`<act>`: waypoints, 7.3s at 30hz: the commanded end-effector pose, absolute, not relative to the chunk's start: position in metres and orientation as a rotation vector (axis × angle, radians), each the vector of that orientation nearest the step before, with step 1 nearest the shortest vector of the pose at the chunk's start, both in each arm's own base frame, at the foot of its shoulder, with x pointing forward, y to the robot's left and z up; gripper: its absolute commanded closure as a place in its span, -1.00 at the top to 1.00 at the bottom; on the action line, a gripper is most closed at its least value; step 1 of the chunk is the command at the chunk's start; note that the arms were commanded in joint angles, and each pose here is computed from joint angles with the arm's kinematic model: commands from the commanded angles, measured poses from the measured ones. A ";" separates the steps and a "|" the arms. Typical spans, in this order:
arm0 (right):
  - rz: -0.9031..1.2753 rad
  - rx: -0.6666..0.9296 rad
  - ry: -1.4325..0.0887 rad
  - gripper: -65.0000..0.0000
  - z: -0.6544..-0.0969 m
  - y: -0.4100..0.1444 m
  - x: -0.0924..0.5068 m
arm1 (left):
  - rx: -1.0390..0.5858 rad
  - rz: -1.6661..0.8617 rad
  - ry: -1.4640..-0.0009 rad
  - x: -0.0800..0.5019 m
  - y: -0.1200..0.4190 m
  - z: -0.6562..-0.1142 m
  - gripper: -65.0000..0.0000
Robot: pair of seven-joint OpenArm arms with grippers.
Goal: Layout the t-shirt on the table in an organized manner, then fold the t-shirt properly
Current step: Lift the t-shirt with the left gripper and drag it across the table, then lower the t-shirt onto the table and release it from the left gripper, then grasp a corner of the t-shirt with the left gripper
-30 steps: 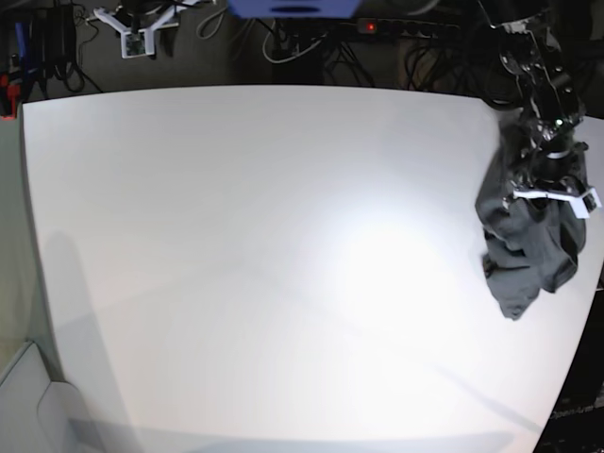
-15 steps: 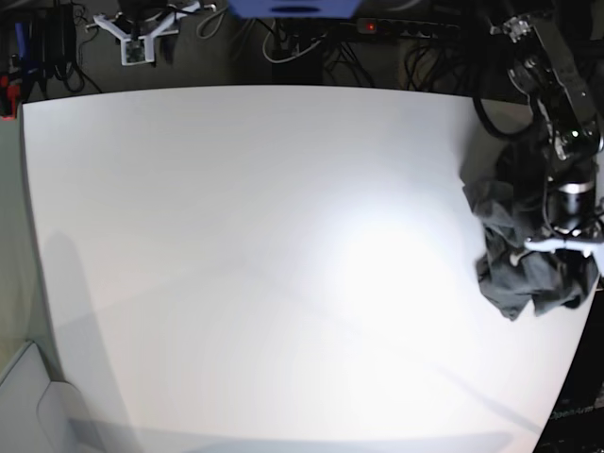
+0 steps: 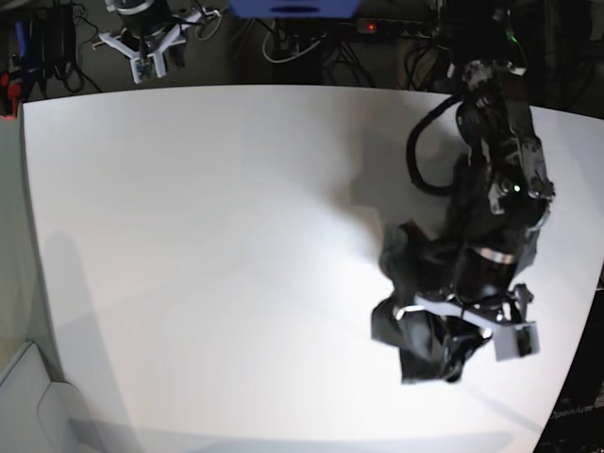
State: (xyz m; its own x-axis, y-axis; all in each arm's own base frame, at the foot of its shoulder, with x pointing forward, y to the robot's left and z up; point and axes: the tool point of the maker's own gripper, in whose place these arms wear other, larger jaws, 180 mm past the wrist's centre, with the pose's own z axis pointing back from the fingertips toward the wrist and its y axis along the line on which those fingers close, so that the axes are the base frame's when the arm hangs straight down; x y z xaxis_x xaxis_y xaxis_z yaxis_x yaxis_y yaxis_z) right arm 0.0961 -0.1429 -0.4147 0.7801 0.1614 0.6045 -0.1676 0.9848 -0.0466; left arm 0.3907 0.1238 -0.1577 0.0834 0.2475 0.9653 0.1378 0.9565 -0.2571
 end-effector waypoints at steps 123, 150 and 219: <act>0.175 0.055 -0.684 -0.55 -0.411 -0.123 0.116 | -0.179 0.301 -0.885 0.355 0.197 -0.398 1.00; 0.175 0.053 -0.684 -0.55 -0.411 -0.123 0.116 | -0.216 0.291 -0.817 0.350 0.182 -0.423 1.00; 0.178 0.055 -0.712 -0.55 -0.407 -0.122 0.127 | 0.113 0.422 -0.744 0.221 0.323 -0.307 0.34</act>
